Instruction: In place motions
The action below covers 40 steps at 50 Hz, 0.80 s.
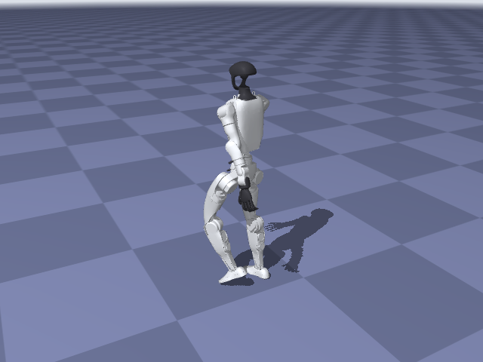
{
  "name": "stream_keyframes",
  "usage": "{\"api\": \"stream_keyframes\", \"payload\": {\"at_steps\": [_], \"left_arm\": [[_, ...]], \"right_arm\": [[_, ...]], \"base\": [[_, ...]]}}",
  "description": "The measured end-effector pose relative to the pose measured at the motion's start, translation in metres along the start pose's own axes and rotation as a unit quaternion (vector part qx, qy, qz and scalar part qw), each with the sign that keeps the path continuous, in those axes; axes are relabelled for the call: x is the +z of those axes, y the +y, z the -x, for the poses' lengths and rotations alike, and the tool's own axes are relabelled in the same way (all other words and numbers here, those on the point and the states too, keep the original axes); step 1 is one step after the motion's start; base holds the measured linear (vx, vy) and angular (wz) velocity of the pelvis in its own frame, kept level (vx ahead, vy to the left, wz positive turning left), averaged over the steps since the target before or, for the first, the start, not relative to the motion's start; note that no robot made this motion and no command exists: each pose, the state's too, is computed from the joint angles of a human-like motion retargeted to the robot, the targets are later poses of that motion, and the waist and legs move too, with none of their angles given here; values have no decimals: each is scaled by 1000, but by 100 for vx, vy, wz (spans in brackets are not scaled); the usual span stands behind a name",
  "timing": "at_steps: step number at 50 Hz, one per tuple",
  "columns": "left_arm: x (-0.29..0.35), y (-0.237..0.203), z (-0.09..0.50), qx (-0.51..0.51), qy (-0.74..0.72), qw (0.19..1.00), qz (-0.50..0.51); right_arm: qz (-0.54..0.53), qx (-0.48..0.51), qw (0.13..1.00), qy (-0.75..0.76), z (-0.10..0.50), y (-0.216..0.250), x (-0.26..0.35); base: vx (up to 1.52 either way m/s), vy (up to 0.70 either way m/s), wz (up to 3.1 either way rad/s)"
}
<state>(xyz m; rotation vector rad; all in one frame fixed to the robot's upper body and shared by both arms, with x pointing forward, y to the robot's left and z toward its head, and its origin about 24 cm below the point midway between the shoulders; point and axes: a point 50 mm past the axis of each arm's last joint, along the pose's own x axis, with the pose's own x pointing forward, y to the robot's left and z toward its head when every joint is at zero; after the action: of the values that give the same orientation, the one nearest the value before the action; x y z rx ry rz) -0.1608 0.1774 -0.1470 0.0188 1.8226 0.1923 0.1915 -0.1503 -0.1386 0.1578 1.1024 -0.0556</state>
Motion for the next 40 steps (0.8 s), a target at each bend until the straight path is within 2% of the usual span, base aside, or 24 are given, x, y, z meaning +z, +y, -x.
{"api": "stream_keyframes", "payload": {"at_steps": [9,15,20,29,35,40], "left_arm": [[-38,-18,8,-47,70,996,13],[-38,-27,9,-80,85,993,14],[-18,-32,4,-85,47,995,19],[12,-14,-1,-48,-8,997,68],[36,-5,-4,-40,-37,997,55],[68,13,-4,-5,-76,997,4]], "right_arm": [[-4,27,980,-198,18,34,133],[37,27,962,-270,32,45,170],[50,28,966,-252,25,43,150],[29,42,991,-122,2,35,64],[25,43,996,-76,-1,28,29],[29,37,996,-77,-1,3,16]], "base": [[-9,-19,-31],[-3,5,-2],[3,20,37],[18,12,5],[7,21,35],[8,15,0]]}}
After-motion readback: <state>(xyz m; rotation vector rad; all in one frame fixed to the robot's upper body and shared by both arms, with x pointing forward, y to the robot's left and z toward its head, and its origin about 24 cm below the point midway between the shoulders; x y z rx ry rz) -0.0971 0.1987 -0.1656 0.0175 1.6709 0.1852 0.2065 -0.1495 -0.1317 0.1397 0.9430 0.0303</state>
